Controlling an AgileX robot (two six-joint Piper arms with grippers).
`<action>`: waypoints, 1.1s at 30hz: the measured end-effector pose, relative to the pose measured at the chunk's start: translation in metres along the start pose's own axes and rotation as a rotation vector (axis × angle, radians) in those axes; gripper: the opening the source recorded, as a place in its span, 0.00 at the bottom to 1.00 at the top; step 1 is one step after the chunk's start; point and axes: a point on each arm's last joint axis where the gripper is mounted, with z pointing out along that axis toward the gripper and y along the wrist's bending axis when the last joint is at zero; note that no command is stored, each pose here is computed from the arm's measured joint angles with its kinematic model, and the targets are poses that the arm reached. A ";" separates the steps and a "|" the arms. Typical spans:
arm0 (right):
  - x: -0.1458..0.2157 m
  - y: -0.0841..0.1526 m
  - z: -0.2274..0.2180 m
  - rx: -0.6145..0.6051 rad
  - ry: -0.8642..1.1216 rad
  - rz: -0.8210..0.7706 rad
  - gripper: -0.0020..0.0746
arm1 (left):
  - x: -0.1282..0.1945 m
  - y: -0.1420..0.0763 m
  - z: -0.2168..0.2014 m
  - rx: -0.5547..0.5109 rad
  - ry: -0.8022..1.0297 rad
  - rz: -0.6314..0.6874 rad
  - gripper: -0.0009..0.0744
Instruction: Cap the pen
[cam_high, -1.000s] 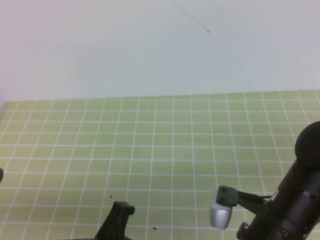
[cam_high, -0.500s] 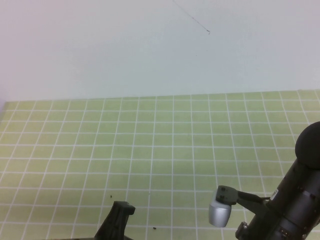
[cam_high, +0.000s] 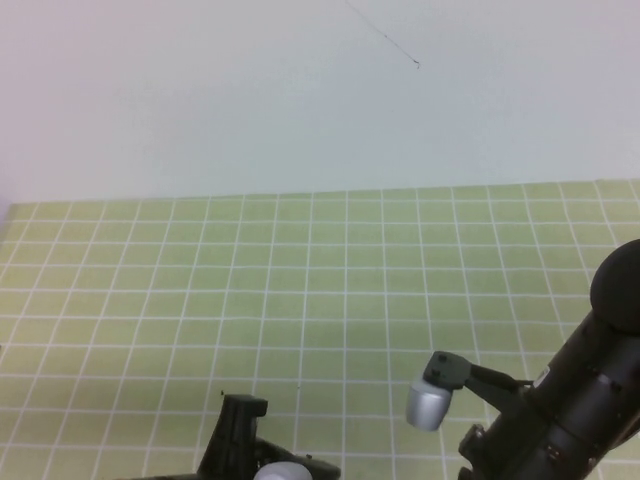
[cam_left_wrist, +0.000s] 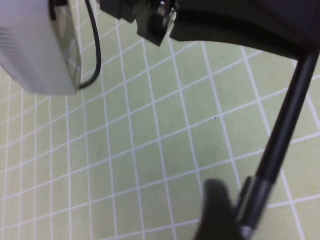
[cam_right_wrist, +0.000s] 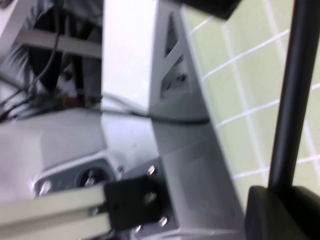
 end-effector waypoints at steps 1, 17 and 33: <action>-0.001 -0.003 -0.001 0.024 -0.016 0.016 0.02 | 0.000 0.000 0.000 -0.004 0.002 -0.005 0.62; -0.005 -0.096 -0.063 0.614 -0.538 0.525 0.02 | 0.016 0.025 -0.005 -0.326 0.101 -0.537 0.01; -0.003 -0.147 -0.057 0.568 -0.406 0.601 0.45 | 0.019 0.025 -0.006 -0.361 0.080 -0.860 0.01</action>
